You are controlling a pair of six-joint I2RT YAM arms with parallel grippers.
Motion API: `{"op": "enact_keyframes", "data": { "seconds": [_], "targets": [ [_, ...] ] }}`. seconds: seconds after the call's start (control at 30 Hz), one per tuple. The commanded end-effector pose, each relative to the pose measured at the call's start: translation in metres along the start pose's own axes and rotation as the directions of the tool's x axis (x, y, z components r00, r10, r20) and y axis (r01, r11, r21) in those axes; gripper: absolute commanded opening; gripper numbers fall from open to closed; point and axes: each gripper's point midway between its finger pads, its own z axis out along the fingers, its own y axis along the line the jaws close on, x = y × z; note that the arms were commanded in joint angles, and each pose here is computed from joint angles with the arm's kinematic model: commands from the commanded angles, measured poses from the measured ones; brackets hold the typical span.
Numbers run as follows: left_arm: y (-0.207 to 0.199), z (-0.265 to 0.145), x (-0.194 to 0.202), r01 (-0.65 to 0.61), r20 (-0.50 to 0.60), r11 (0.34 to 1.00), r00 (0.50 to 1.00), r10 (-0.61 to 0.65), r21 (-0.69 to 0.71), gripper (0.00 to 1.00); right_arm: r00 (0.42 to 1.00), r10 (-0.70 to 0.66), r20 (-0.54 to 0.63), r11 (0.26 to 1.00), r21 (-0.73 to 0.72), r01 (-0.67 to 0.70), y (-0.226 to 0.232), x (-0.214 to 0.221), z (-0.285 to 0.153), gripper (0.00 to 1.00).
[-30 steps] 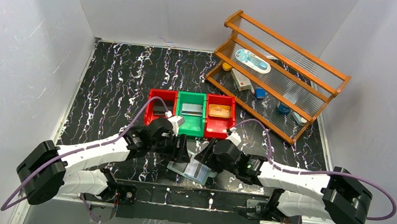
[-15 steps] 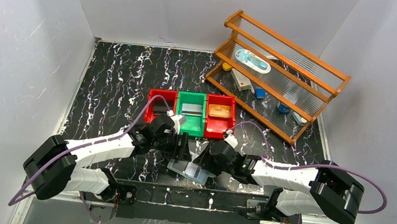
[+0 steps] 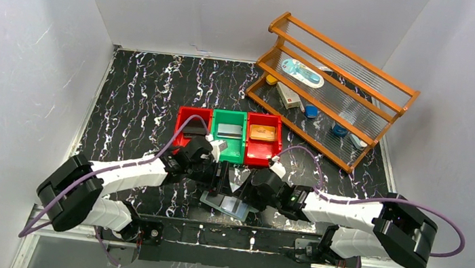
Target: Take the credit cards out of the card holder
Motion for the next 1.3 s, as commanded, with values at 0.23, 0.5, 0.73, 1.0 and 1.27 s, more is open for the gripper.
{"op": "enact_keyframes", "data": {
  "seconds": [0.23,0.5,0.73,1.0,1.27],
  "targets": [
    [-0.002,0.009,0.004,0.003,-0.032,0.999,0.999,-0.002,0.041,0.61,1.000,0.010,-0.019,0.998,0.067,-0.009,-0.022,0.007,0.010,0.56],
    [0.013,0.015,0.017,0.050,-0.032,0.998,0.998,-0.049,0.031,0.59,0.998,0.042,-0.042,0.994,0.106,-0.038,-0.038,0.016,0.016,0.56],
    [0.005,0.016,0.017,0.056,-0.032,0.995,0.998,-0.054,0.083,0.49,0.998,0.054,-0.035,0.992,0.116,-0.049,-0.043,0.016,0.015,0.55],
    [0.007,0.010,0.012,0.050,0.004,0.997,0.999,-0.051,0.056,0.36,0.998,0.053,-0.026,0.990,0.132,-0.049,-0.047,0.014,0.015,0.56],
    [0.000,0.009,0.012,0.035,-0.001,0.995,0.999,-0.035,0.096,0.14,0.998,0.051,-0.021,0.990,0.135,-0.048,-0.047,0.013,0.014,0.56]
  ]
}}
